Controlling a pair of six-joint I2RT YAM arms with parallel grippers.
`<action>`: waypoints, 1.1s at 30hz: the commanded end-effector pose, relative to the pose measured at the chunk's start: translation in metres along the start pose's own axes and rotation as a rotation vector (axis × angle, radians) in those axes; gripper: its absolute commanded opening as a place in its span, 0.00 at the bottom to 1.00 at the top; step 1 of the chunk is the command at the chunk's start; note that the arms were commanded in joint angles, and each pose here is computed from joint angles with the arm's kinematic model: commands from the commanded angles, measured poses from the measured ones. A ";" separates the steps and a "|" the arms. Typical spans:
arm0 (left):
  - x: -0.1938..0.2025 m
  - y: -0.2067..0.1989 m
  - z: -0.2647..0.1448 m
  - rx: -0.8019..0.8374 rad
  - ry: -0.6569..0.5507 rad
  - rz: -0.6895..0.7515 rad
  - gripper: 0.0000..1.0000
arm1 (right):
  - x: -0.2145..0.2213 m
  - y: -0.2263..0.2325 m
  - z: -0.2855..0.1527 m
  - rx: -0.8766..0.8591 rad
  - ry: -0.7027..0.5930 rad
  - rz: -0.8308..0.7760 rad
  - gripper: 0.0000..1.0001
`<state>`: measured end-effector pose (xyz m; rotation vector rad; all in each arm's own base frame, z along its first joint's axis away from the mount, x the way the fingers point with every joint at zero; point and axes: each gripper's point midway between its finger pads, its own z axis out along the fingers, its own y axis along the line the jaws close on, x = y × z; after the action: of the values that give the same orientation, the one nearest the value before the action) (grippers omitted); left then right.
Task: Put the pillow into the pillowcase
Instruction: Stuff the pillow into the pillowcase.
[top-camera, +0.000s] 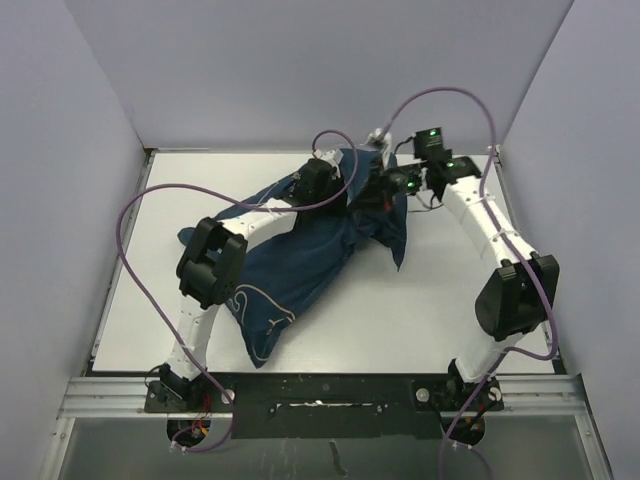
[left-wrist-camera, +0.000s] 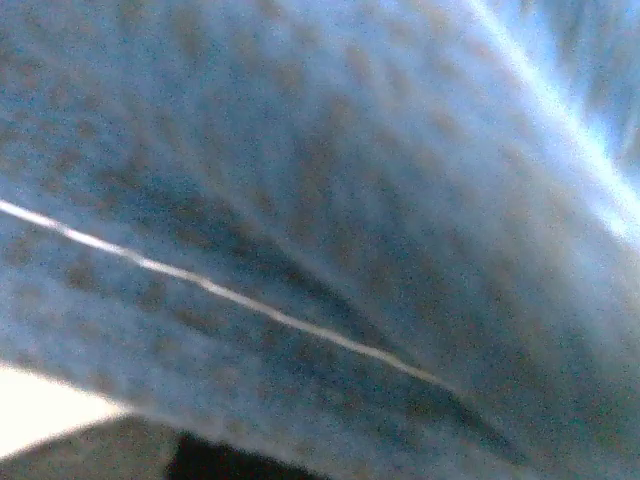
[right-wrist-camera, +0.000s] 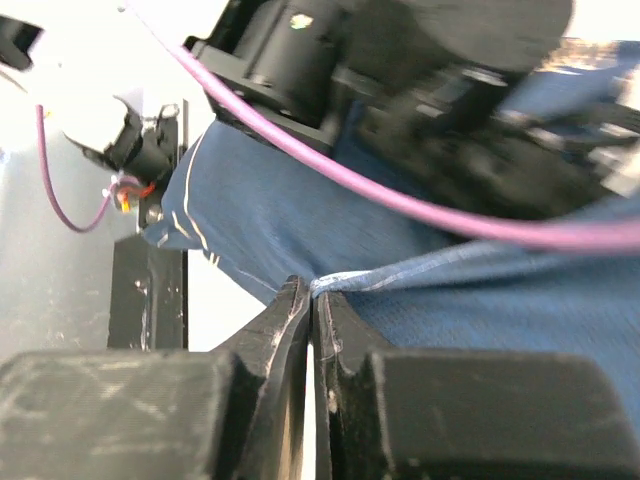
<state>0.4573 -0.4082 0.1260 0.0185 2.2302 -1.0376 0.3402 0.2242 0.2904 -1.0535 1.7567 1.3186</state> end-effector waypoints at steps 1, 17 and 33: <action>0.021 0.069 0.022 -0.112 0.003 -0.024 0.00 | 0.008 0.074 0.058 -0.116 0.082 -0.022 0.00; -0.004 0.011 -0.175 0.235 0.095 0.338 0.69 | 0.023 -0.020 -0.082 0.156 -0.026 -0.156 0.93; 0.059 0.018 -0.237 -0.141 0.224 0.993 0.92 | 0.092 -0.157 0.025 0.209 0.025 -0.061 0.99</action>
<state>0.2990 -0.2818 0.2091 0.9212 2.0970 -0.9303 0.3940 0.1807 0.1180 -0.9948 1.9652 1.1367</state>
